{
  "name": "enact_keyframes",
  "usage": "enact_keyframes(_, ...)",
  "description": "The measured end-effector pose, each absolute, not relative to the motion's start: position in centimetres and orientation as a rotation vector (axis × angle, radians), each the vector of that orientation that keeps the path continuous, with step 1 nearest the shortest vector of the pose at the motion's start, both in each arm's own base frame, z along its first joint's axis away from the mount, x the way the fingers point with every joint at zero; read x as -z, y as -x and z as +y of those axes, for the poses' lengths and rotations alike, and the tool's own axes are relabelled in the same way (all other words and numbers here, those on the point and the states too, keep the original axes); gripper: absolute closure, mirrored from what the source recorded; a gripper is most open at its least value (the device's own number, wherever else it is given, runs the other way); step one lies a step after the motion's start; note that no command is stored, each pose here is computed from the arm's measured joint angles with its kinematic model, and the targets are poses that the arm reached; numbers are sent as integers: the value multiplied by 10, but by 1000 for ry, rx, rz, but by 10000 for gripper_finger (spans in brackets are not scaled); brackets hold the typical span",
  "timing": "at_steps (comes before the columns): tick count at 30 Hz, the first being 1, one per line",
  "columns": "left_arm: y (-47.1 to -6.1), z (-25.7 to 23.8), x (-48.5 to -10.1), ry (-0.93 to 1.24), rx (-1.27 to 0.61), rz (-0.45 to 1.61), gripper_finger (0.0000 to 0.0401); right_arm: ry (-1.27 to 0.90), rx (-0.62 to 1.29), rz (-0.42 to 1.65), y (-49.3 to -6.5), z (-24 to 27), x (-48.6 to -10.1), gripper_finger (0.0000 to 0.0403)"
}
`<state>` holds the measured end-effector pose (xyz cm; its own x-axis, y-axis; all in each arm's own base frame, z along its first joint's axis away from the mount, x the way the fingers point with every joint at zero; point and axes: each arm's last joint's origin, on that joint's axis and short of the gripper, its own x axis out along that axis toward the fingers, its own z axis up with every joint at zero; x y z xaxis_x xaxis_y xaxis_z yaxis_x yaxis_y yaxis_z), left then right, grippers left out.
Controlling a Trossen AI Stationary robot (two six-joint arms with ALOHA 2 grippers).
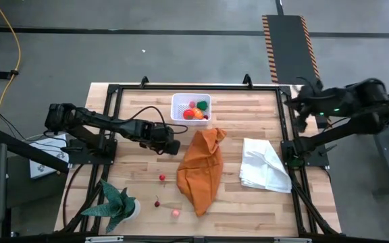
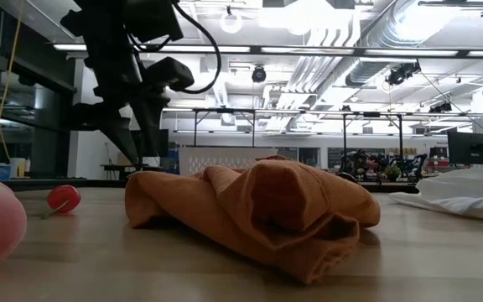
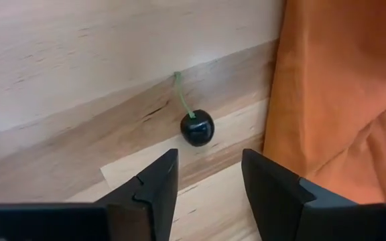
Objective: Pick and placing Produce into tupperware
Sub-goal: Put the black cherry into the white basket
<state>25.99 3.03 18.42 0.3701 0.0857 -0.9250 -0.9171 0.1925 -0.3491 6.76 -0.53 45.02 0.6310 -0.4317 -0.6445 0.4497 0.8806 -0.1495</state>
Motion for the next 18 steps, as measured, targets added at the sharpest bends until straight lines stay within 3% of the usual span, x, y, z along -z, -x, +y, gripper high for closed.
enact_keyframes(9,-262,32,-179,1141,-918,916,258,-124,428,629,-25,-10,-453,403)
enact_keyframes(18,-278,32,-154,1197,-892,952,258,-109,411,625,-21,-10,-453,403)
